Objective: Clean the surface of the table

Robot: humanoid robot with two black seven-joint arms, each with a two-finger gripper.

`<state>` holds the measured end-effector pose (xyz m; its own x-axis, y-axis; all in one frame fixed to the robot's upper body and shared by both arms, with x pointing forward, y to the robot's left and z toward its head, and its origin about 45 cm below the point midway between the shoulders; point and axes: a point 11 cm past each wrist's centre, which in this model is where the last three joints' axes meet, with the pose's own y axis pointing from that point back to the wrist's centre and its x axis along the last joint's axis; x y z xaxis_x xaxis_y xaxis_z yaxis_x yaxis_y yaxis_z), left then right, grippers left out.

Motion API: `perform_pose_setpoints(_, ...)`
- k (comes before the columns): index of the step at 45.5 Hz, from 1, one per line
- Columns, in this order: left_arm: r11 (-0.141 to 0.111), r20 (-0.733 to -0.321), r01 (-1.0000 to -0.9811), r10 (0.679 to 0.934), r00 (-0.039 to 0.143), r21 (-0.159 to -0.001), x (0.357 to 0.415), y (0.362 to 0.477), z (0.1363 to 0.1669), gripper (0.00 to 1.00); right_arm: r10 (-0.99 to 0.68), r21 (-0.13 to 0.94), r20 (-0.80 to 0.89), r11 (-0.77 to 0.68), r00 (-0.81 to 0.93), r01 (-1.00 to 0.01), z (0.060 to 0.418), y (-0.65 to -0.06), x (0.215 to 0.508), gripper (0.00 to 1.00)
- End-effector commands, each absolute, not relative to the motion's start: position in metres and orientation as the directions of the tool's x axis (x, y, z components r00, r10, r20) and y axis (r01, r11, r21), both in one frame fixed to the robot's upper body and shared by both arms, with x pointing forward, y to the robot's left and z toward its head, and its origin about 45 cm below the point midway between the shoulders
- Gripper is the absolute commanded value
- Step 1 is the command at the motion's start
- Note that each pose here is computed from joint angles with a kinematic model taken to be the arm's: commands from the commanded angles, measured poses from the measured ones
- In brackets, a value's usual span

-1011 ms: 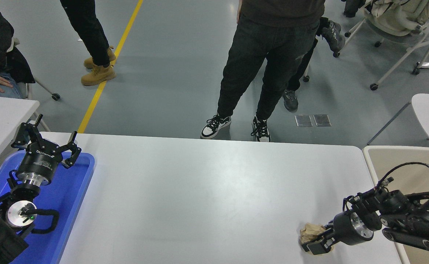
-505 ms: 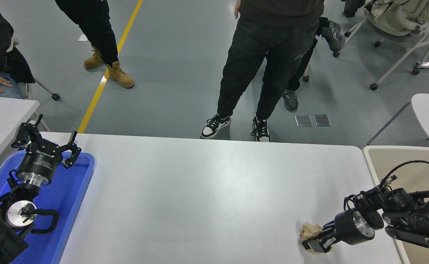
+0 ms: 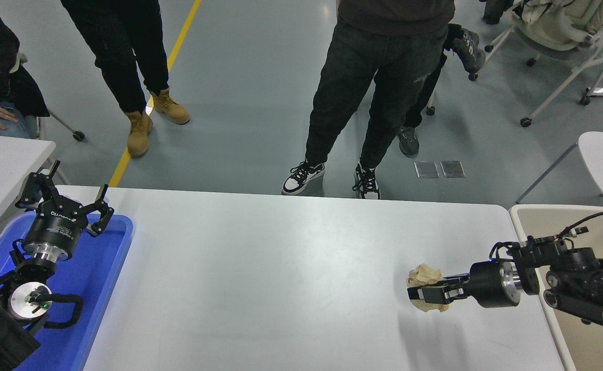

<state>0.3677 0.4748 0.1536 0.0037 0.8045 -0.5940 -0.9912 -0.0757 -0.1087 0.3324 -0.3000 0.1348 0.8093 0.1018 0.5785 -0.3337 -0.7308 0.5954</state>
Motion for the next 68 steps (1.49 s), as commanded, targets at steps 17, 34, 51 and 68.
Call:
perform_pose_setpoints(17, -0.076, -0.594, -0.9912, 0.804, 0.004, -0.109, 0.3677, 0.475, 0.1536, 1.0, -0.03, 0.485, 0.632, -0.764, 0.775, -0.425, 0.207, -0.328, 0.349, 0.0)
perform_pose_setpoints(34, -0.076, -0.594, -0.9912, 0.804, 0.004, -0.109, 0.3677, 0.475, 0.1536, 1.0, -0.133, 0.406, 0.678, -0.752, 0.723, -0.519, 0.262, -0.345, 0.376, 0.0)
perform_pose_setpoints(51, -0.076, -0.594, -0.9912, 0.804, 0.004, -0.109, 0.3677, 0.475, 0.1536, 1.0, -0.595, 0.221, 0.579, -0.544, 0.558, -0.809, 0.249, -0.415, 0.397, 0.0)
perform_pose_setpoints(68, -0.076, -0.594, -0.9912, 0.804, 0.004, -0.109, 0.3677, 0.475, 0.1536, 1.0, -0.782, 0.155, 0.531, -0.289, 0.326, -0.945, 0.258, -0.481, 0.407, 0.0)
